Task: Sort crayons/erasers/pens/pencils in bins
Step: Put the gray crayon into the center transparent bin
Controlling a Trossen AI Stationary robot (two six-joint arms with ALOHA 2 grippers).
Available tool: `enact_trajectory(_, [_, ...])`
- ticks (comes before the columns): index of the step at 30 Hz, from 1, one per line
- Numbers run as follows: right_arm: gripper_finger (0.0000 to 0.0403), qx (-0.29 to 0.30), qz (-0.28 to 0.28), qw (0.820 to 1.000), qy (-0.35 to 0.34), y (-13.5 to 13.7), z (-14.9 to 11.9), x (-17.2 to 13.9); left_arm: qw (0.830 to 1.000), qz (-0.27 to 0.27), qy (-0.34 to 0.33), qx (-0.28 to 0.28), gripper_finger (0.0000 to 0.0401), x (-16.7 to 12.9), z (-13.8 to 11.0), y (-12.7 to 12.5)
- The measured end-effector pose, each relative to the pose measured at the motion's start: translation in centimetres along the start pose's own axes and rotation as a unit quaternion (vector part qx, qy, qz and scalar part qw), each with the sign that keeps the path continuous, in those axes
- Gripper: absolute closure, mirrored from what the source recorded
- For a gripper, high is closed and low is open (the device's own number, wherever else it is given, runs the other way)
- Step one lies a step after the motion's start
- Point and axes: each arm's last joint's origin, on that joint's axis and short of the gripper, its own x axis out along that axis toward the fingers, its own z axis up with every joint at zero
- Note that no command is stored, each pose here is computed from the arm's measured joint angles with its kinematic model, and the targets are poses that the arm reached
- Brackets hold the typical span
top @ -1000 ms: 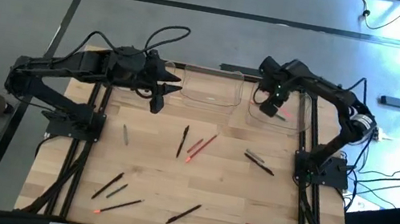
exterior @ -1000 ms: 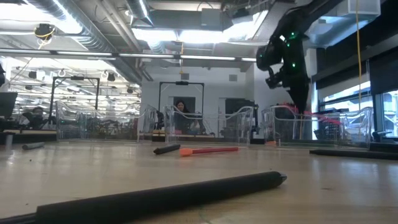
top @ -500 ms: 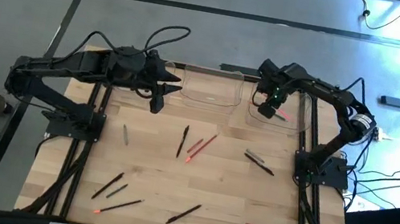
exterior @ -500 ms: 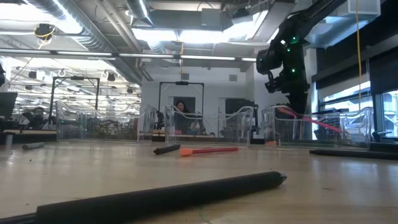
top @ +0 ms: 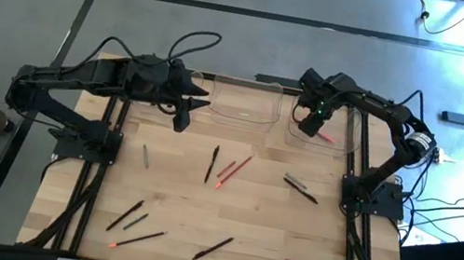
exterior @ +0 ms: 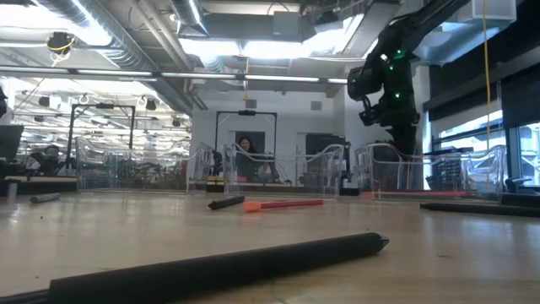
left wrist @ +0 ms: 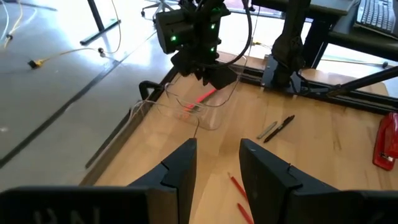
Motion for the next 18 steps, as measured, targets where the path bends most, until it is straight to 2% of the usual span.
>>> enact_trajectory(3, [0.0277, 0.01, -0.001, 1.0, -0.008, -0.2, 0.3, -0.9, 0.999, 0.01, 0.028, -0.024, 0.0288, 0.0, -0.6, 0.1])
enact_trajectory(6, [0.0277, 0.013, -0.004, 1.0, -0.022, -0.5, 0.7, -2.2, 0.994, 0.044, 0.078, -0.06, 0.0288, -0.1, -1.6, 0.4])
enact_trajectory(9, [0.0276, 0.013, -0.007, 0.999, -0.043, -0.8, 1.2, -3.8, 0.98, 0.074, 0.131, -0.127, 0.0288, -0.4, -2.8, 0.7])
enact_trajectory(13, [0.0276, 0.008, -0.014, 0.996, -0.084, -0.7, 1.8, -6.2, 0.949, 0.118, 0.194, -0.22, 0.0288, -1.1, -4.3, 0.8])
enact_trajectory(18, [0.0276, -0.017, -0.016, 0.987, -0.157, 0.1, 1.1, -10.0, 0.891, 0.179, 0.264, -0.324, 0.0288, -1.7, -6.0, 0.1])
